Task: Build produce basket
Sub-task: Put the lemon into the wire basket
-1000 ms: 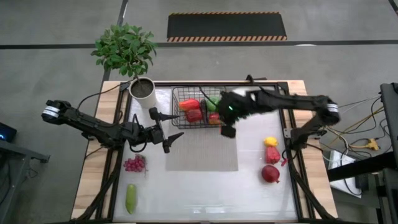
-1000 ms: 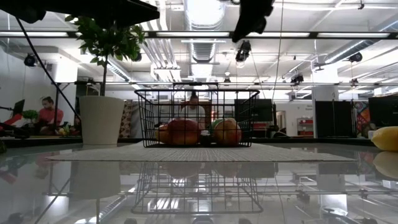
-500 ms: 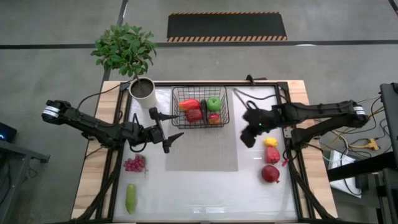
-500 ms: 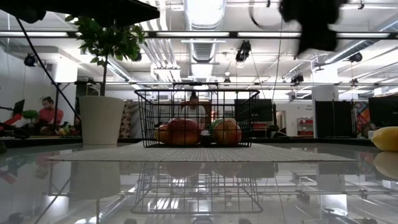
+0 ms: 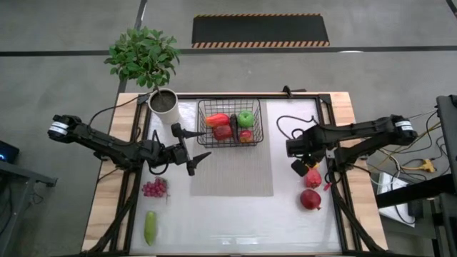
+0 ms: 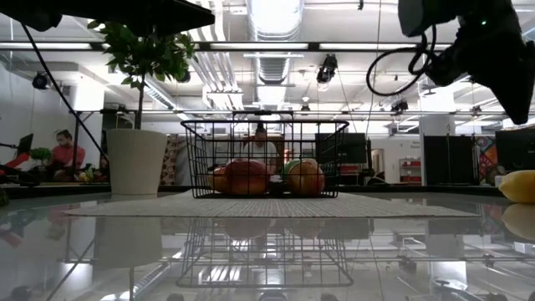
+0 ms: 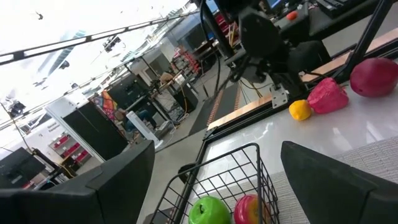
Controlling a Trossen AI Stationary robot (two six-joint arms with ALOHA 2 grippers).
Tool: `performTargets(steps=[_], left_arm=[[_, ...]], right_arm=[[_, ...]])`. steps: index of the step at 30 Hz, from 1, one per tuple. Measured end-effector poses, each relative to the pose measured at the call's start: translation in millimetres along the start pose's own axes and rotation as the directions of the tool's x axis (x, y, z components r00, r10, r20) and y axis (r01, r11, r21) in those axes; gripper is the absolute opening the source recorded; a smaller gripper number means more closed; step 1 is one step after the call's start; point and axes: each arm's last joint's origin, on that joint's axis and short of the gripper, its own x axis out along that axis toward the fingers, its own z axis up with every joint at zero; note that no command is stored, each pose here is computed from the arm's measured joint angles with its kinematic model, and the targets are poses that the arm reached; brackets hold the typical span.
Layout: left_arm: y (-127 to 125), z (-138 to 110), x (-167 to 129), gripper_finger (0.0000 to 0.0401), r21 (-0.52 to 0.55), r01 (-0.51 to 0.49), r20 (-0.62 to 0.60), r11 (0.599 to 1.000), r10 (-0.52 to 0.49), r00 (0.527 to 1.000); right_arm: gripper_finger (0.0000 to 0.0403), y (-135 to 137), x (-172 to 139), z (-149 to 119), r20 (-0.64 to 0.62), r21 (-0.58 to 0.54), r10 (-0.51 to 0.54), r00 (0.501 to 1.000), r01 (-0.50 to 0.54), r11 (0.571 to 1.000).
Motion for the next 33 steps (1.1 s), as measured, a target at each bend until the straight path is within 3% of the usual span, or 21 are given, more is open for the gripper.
performTargets(steps=[10, 15, 22, 33], left_arm=[[0.0, 0.0, 0.0, 0.0331, -0.001, 0.000, 0.000, 1.000, 0.000, 1.000], [-0.1, 0.0, 0.0, 0.0331, -0.001, 0.000, 0.000, 1.000, 0.000, 1.000], [0.0, 0.0, 0.0, 0.0331, -0.001, 0.000, 0.000, 1.000, 0.000, 1.000], [-0.1, -0.1, 0.0, 0.0331, -0.001, 0.001, -0.001, 1.000, -0.001, 1.000]], right_arm=[[0.0188, 15.5, 12.2, 14.7, -0.046, -0.163, -0.092, 0.995, 0.083, 0.983], [0.0234, 20.0, 18.8, 19.8, -0.055, -0.244, -0.140, 0.989, 0.123, 0.962], [0.0249, 25.8, 26.5, 25.6, -0.060, -0.263, -0.154, 0.986, 0.133, 0.956], [0.0249, 29.6, 61.3, 34.5, -0.148, -0.290, -0.313, 0.938, 0.261, 0.921]])
